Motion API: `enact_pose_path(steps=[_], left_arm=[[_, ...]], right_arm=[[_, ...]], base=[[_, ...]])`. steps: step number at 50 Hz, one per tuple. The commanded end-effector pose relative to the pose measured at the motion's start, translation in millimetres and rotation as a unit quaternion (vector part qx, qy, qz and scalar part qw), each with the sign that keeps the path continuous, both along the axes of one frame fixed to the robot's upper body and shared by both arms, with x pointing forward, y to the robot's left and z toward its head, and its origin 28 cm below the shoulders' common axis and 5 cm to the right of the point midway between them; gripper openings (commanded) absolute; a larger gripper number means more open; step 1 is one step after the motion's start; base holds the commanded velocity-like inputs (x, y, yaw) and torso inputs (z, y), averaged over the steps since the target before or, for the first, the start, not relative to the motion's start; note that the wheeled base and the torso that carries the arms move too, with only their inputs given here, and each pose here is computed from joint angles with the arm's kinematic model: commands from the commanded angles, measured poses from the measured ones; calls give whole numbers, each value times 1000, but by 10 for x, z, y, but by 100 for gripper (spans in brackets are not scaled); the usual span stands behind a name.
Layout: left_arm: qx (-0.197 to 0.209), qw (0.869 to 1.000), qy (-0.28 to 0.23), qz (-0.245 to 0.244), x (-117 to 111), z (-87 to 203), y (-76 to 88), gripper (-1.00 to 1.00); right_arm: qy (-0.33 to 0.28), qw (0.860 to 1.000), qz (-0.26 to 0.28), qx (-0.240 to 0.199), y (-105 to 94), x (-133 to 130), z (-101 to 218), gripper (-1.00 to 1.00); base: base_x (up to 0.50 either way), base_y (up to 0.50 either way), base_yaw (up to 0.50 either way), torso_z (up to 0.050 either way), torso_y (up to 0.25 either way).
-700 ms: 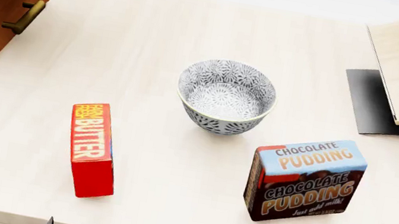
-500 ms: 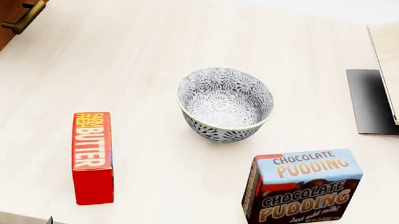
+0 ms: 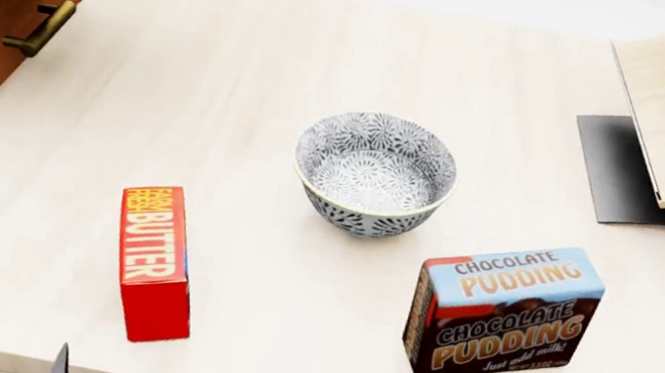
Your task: Close the top drawer of the cabinet.
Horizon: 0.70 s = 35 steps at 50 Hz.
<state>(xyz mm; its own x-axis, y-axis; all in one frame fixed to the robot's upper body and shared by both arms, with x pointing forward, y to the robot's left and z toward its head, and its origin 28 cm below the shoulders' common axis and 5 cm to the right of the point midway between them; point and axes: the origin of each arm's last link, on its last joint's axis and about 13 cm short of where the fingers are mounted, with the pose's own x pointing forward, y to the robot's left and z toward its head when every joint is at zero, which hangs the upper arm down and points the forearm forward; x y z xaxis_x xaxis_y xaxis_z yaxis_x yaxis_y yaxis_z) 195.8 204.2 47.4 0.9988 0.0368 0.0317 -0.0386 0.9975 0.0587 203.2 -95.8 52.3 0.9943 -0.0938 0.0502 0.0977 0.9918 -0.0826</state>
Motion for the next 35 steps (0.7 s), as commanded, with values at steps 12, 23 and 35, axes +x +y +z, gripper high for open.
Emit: enact_pose_path(steps=[12,23,35], left_arm=[[-7,999,-37,23,-63,356,92,100],[0,998,-55,40,-126,471,137,100],[-1,998,-61,35,-204,508,135,100]], right_arm=[[-51,998,-25,-12,-48,-79,371,100],[-78,996,-50,-9,-121,-129,543,100],[-79,996,-46,-11,-106,-161,547,100]], base=[[0,0,0,0,0],[0,0,0,0,0],[0,0,0,0,0]])
